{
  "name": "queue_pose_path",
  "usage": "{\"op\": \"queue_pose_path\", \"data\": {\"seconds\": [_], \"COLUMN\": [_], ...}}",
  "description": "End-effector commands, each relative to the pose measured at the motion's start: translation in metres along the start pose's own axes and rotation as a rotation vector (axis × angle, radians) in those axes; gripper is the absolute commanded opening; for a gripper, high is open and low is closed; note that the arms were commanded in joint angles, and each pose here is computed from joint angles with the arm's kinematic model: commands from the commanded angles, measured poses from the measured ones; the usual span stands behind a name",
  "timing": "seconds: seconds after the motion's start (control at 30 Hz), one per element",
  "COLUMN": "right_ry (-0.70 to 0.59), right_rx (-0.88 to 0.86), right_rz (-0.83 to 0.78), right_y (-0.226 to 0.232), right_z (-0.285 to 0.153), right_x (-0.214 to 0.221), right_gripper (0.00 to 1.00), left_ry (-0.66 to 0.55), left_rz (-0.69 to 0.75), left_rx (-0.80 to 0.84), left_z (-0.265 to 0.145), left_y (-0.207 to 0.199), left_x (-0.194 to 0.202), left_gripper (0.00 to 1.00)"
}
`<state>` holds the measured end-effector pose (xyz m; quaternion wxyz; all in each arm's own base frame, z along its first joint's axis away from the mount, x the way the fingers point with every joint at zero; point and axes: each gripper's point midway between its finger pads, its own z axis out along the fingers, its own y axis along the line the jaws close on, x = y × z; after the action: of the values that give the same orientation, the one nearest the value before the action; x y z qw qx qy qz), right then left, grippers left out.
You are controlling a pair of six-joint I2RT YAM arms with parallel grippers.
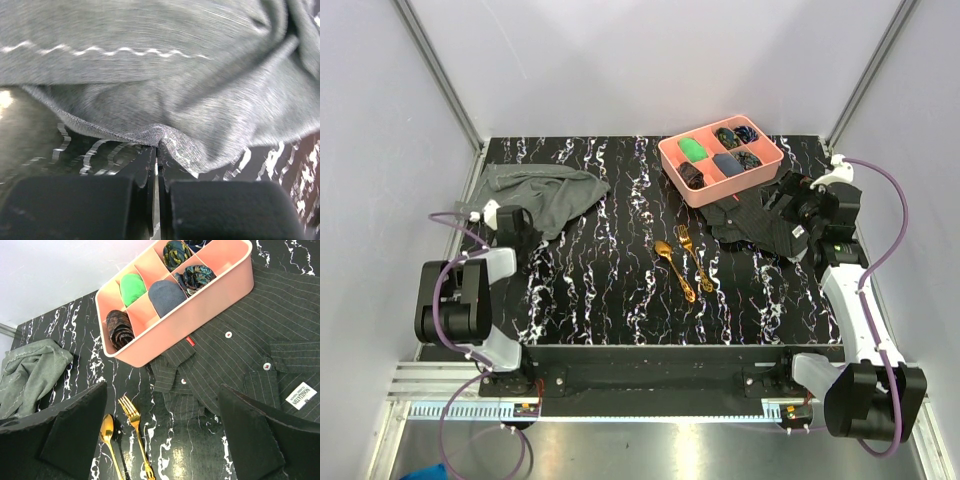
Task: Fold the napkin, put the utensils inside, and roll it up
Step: Move the napkin to the centre of the board, then flatten the napkin out
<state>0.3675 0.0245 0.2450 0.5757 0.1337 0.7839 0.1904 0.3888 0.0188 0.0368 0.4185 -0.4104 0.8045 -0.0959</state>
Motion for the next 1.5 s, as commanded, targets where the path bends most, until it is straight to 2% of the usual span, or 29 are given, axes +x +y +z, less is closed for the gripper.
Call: {"op": "queue_pose_path", "data": {"seconds": [0.0, 0.23, 0.53, 0.6, 0.67, 0.7, 0.73, 0.77, 0.8, 0.87, 0.9, 0.97, 1.07, 1.17, 1.2, 1.27, 1.37, 1.47], "right_ry": [-0.035, 0.047, 0.188, 0.216, 0.229, 0.241, 0.243, 0.246, 0.259, 0.264, 0.285, 0.292, 0.341, 0.394, 0.426, 0.488, 0.640, 0.714], "right_rx": [-0.057, -0.138, -0.235, -0.257, -0.279, -0.278, -0.282, -0.286, -0.287, -0.291, -0.286, -0.295, -0.329, -0.375, -0.358, -0.387, -0.374, -0.359], "right_rz": [-0.014, 0.000, -0.044, -0.053, -0.057, -0.055, -0.057, -0.061, -0.064, -0.083, -0.095, -0.118, -0.135, -0.182, -0.196, -0.224, -0.254, -0.305], "right_y": [0.017, 0.031, 0.076, 0.087, 0.098, 0.099, 0.101, 0.103, 0.106, 0.110, 0.112, 0.120, 0.138, 0.164, 0.165, 0.182, 0.187, 0.192], "right_z": [-0.001, 0.007, 0.027, 0.030, 0.031, 0.032, 0.032, 0.031, 0.030, 0.030, 0.031, 0.031, 0.032, 0.032, 0.037, 0.034, 0.035, 0.020], "right_x": [-0.022, -0.008, 0.026, 0.035, 0.037, 0.040, 0.040, 0.040, 0.043, 0.044, 0.050, 0.050, 0.064, 0.088, 0.103, 0.130, 0.187, 0.222], "right_gripper": [1.00, 1.00, 1.00, 1.00, 1.00, 1.00, 1.00, 1.00, 1.00, 1.00, 1.00, 1.00, 1.00, 1.00, 0.99, 0.92, 0.83, 0.78], "left_ry": [-0.063, -0.055, 0.090, 0.124, 0.171, 0.192, 0.203, 0.209, 0.211, 0.176, 0.141, 0.084, -0.012, -0.066, -0.057, -0.099, -0.108, -0.070], "left_rz": [0.086, 0.259, 0.399, 0.442, 0.481, 0.484, 0.478, 0.474, 0.473, 0.479, 0.487, 0.494, 0.478, 0.406, 0.400, 0.337, 0.267, 0.227], "left_rx": [0.198, 0.342, 0.517, 0.584, 0.618, 0.645, 0.661, 0.669, 0.659, 0.648, 0.611, 0.582, 0.509, 0.429, 0.410, 0.349, 0.285, 0.277], "left_z": [-0.023, -0.067, -0.106, -0.126, -0.135, -0.141, -0.144, -0.147, -0.147, -0.157, -0.155, -0.171, -0.184, -0.186, -0.183, -0.180, -0.169, -0.157], "left_y": [-0.060, -0.122, -0.198, -0.221, -0.228, -0.233, -0.235, -0.236, -0.230, -0.226, -0.216, -0.203, -0.169, -0.127, -0.111, -0.085, -0.054, -0.042], "left_x": [-0.009, 0.034, 0.146, 0.176, 0.205, 0.212, 0.216, 0.217, 0.217, 0.200, 0.190, 0.163, 0.118, 0.076, 0.073, 0.043, 0.025, 0.026], "left_gripper": [0.00, 0.00, 0.00, 0.00, 0.00, 0.02, 0.09, 0.16, 0.38, 0.68, 0.88, 0.98, 0.99, 0.99, 0.99, 0.99, 0.99, 0.99]}}
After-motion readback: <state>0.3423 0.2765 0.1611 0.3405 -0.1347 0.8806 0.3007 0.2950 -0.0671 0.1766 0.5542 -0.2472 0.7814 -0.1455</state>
